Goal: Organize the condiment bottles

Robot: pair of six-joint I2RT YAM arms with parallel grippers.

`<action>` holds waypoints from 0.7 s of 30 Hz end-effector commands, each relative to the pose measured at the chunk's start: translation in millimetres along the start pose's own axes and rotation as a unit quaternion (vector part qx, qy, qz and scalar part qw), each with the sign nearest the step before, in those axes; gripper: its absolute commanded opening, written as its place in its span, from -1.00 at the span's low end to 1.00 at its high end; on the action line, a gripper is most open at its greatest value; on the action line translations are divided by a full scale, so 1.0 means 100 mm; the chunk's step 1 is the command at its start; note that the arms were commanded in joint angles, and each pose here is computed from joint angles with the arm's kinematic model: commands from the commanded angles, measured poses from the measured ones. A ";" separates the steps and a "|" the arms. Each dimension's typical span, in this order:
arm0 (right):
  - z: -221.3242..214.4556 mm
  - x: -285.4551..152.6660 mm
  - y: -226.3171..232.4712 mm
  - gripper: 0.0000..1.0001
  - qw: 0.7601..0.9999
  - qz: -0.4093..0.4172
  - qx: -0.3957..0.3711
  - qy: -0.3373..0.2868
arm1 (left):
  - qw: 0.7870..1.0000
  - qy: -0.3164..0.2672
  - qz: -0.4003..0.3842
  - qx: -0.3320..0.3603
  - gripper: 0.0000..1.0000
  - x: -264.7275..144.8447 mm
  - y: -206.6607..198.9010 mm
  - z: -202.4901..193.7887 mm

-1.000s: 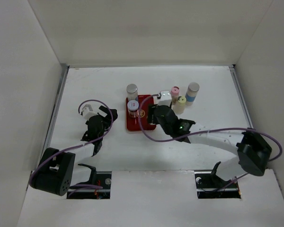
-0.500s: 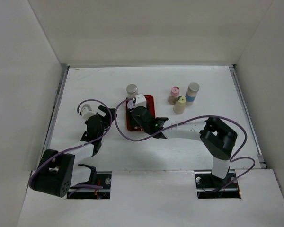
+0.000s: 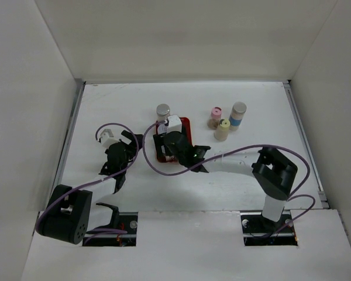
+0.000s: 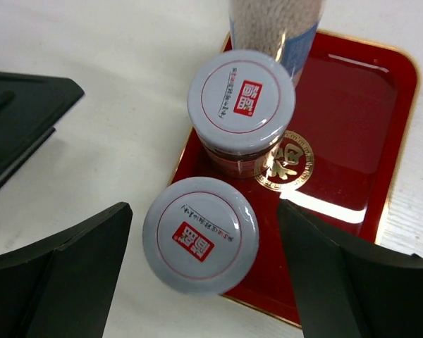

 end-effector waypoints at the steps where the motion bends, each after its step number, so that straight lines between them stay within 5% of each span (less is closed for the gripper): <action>1: 0.56 -0.37 0.12 0.82 0.996 0.039 0.039 -0.068 | 1.000 -0.019 -0.016 -0.008 1.00 0.00 -0.07 0.09; 6: 0.80 -0.63 -0.38 0.85 0.992 0.033 0.077 -0.089 | 1.000 -0.022 -0.019 -0.009 1.00 0.00 -0.09 0.10; 15: 1.10 -0.51 -1.98 0.84 0.966 -0.185 0.123 -0.133 | 1.000 -0.014 -0.018 -0.007 1.00 0.01 -0.09 0.06; 21: 0.96 -0.30 -2.50 0.82 0.952 -0.257 0.129 -0.100 | 1.000 -0.015 -0.017 -0.006 1.00 0.02 -0.09 0.06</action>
Point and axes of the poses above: each gripper's point midway between its finger pads, its own x axis out along the fingers, its own y axis along the line the jaws close on, z = x × y, the point moved 4 cm from there along -x, back along the fingers, and after that the axes turned 7 degrees about x, right-handed, at the moved point
